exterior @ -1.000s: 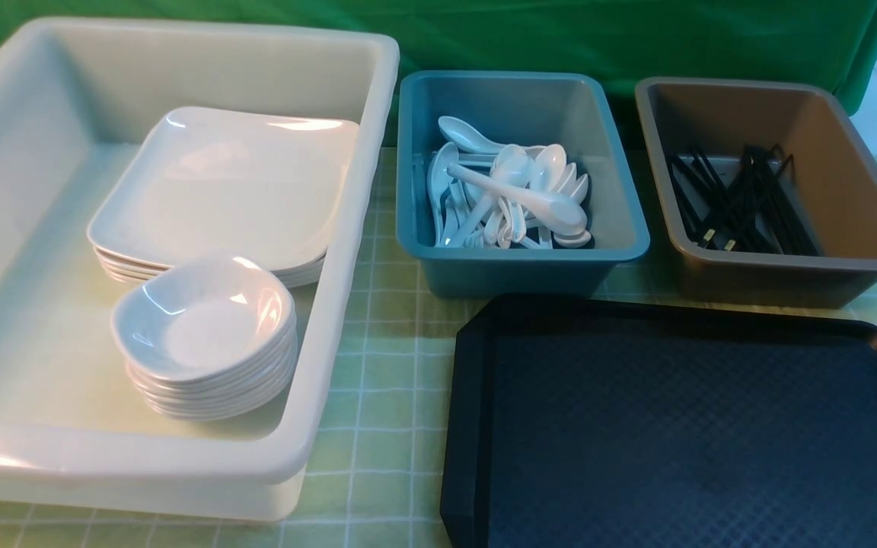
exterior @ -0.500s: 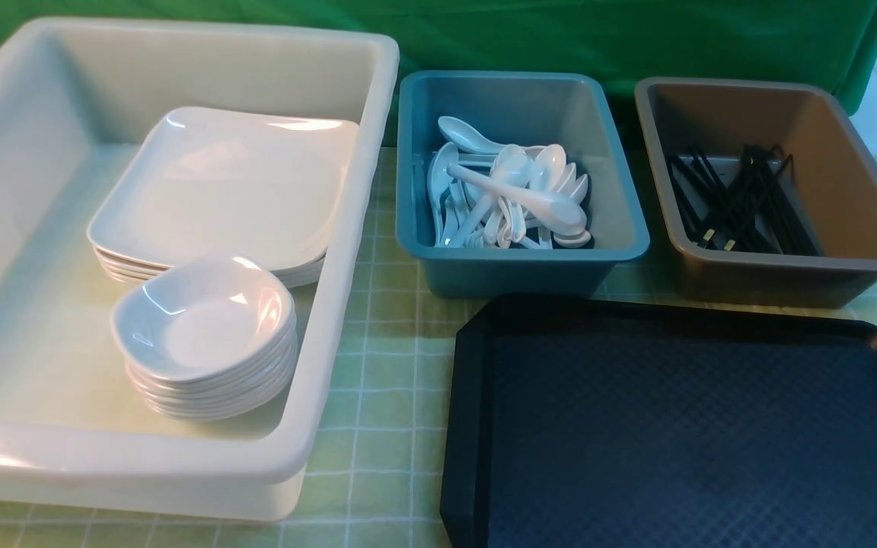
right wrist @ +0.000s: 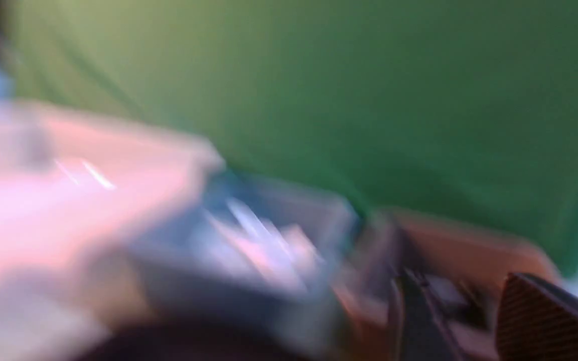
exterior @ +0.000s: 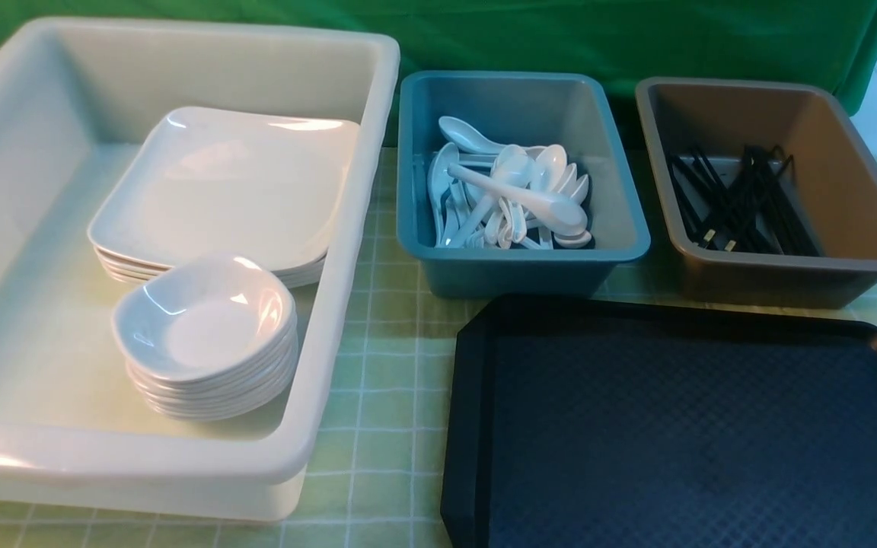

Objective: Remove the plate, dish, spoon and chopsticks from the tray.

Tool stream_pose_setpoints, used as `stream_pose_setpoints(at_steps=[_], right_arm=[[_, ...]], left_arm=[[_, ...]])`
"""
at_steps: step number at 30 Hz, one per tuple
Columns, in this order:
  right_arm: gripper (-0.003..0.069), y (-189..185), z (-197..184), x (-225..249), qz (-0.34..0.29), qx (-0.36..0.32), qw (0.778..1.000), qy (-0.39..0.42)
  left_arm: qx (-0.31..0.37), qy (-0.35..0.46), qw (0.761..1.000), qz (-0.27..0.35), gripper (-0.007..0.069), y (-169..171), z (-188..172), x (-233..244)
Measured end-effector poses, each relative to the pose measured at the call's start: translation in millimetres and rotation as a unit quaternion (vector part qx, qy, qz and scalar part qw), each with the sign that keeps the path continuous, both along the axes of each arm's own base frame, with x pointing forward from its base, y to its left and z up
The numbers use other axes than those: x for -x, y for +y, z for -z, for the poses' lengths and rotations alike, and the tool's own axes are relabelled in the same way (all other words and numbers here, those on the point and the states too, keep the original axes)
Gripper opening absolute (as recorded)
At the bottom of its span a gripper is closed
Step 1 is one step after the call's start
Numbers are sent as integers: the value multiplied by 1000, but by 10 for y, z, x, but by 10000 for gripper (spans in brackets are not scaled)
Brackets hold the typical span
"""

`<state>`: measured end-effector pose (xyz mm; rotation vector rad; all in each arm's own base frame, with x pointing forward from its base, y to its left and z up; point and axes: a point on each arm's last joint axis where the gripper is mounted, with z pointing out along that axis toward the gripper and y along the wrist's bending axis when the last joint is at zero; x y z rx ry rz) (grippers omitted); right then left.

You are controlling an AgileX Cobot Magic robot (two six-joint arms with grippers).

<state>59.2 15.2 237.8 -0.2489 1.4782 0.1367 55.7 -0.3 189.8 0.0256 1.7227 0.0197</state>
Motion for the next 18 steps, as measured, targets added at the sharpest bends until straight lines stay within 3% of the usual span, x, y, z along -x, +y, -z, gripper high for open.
stream_pose_setpoints(at_steps=[4, 7, 18], right_arm=[[239, -103, 449, 8, 84, 29, 991, 98], [239, -142, 488, 31, 116, 36, 987, 110], [239, -173, 503, 35, 141, 47, 982, 117]], left_arm=[[0, 0, 1000, 0, 27, 0, 0, 0], [0, 0, 1000, 0, 31, 0, 0, 0], [0, 0, 1000, 0, 42, 0, 1, 0]])
